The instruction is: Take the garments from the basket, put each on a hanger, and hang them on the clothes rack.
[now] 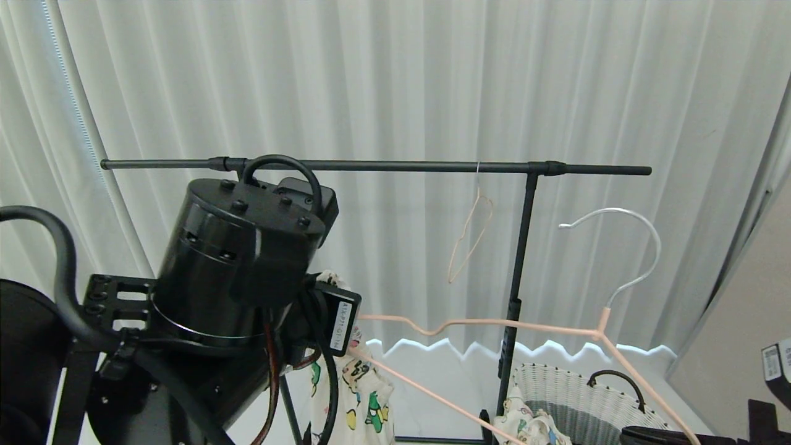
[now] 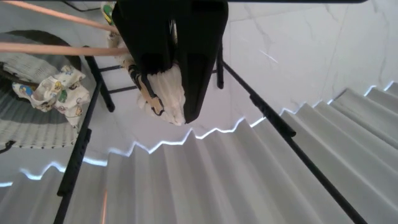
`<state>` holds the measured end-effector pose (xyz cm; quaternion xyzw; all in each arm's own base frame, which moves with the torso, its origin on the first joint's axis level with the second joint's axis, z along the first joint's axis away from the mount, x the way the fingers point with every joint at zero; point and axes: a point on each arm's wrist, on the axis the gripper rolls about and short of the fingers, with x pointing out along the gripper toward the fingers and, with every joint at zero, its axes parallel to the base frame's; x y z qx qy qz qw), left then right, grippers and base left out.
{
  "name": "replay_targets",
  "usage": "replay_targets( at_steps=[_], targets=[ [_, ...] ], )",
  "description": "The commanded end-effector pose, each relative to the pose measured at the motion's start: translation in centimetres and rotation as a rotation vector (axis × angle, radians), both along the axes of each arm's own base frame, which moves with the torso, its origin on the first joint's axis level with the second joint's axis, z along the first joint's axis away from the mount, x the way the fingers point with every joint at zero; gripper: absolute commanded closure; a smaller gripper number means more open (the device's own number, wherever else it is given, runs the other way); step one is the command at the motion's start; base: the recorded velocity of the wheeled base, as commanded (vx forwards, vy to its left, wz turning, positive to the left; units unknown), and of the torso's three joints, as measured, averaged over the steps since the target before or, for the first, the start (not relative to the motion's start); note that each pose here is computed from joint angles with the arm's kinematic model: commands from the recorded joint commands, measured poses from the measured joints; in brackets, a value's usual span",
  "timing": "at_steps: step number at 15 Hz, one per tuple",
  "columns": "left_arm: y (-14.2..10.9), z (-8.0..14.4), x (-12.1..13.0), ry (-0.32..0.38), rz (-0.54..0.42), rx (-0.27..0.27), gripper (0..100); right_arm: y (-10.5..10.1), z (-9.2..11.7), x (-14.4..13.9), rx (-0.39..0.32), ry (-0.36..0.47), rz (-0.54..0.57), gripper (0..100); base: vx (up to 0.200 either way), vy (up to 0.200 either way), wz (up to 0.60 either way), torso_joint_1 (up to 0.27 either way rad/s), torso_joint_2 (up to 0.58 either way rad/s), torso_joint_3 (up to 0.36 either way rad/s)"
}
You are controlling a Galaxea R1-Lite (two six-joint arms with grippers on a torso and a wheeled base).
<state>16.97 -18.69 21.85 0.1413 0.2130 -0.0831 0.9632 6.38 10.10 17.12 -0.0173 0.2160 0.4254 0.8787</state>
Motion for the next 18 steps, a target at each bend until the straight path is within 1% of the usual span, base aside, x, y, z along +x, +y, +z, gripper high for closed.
replay_targets(
  at_steps=[1, 2, 4, 7, 8, 9, 10, 11, 12, 13, 15, 16, 17, 18],
  targets=[
    [-0.5, -0.2, 0.1, 0.006, -0.006, 0.001, 100, 0.6, -0.4, 0.4, -0.031, 0.018, 0.001, 100, 0.0, 0.0, 0.0, 0.0, 0.0, 0.0],
    [-0.5, -0.2, 0.1, 0.005, -0.004, -0.004, 100, 0.8, -0.3, 0.5, -0.031, 0.018, 0.001, 100, 0.0, 0.0, 0.0, 0.0, 0.0, 0.0],
    [-0.6, -0.2, 0.2, 0.009, 0.004, -0.018, 100, 1.8, -0.2, 1.1, 0.002, -0.002, -0.001, 100, 0.0, 0.0, 0.0, 0.0, 0.0, 0.0],
    [-0.7, 0.4, 0.3, -0.002, 0.021, -0.068, 100, 4.5, -0.8, 2.8, 0.019, -0.014, -0.006, 100, 0.0, 0.0, 0.0, 0.0, 0.0, 0.0],
    [-0.7, 0.6, 0.3, -0.006, 0.022, -0.076, 100, 4.8, -0.9, 2.9, 0.02, -0.014, -0.006, 100, 0.0, 0.0, 0.0, 0.0, 0.0, 0.0],
    [-0.9, 1.0, 0.4, -0.015, 0.022, -0.09, 100, 5.9, -1.2, 3.6, 0.008, -0.014, -0.02, 100, 0.0, 0.0, 0.0, 0.0, 0.0, 0.0],
    [-0.7, 1.2, 0.6, -0.021, 0.032, -0.096, 100, 6.2, -1.5, 3.8, -0.009, -0.013, -0.035, 100, 0.0, 0.0, 0.0, 0.0, 0.0, 0.0],
    [-0.6, 1.3, 0.8, -0.023, 0.041, -0.1, 100, 6.2, -1.5, 3.7, -0.011, -0.012, -0.034, 100, 0.0, 0.0, 0.0, 0.0, 0.0, 0.0],
    [0.0, 1.7, 1.3, -0.035, 0.071, -0.111, 100, 6.3, -1.4, 3.0, -0.002, -0.014, 0.0, 100, 0.0, 0.0, 0.0, 0.0, 0.0, 0.0],
    [0.4, 1.9, 1.5, -0.042, 0.086, -0.108, 100, 6.1, -1.3, 2.4, -0.003, -0.007, 0.021, 100, 0.0, 0.0, 0.0, 0.0, 0.0, 0.0],
    [1.3, 2.3, 1.4, -0.058, 0.087, -0.034, 100, 5.2, -1.3, 1.5, -0.03, 0.013, 0.042, 100, 0.0, 0.0, 0.0, 0.0, 0.0, 0.0],
    [1.4, 2.5, 1.4, -0.063, 0.081, -0.015, 100, 5.0, -1.1, 1.4, -0.023, 0.014, 0.04, 100, 0.0, 0.0, 0.0, 0.0, 0.0, 0.0],
    [1.4, 2.5, 1.4, -0.061, 0.08, -0.01, 100, 5.1, -0.8, 1.5, -0.004, 0.019, 0.033, 100, 0.0, 0.0, 0.0, 0.0, 0.0, 0.0],
    [1.5, 2.3, 1.3, -0.046, 0.079, 0.007, 100, 5.3, -0.3, 1.6, 0.019, 0.018, 0.025, 100, 0.0, 0.0, 0.0, 0.0, 0.0, 0.0]
  ],
)
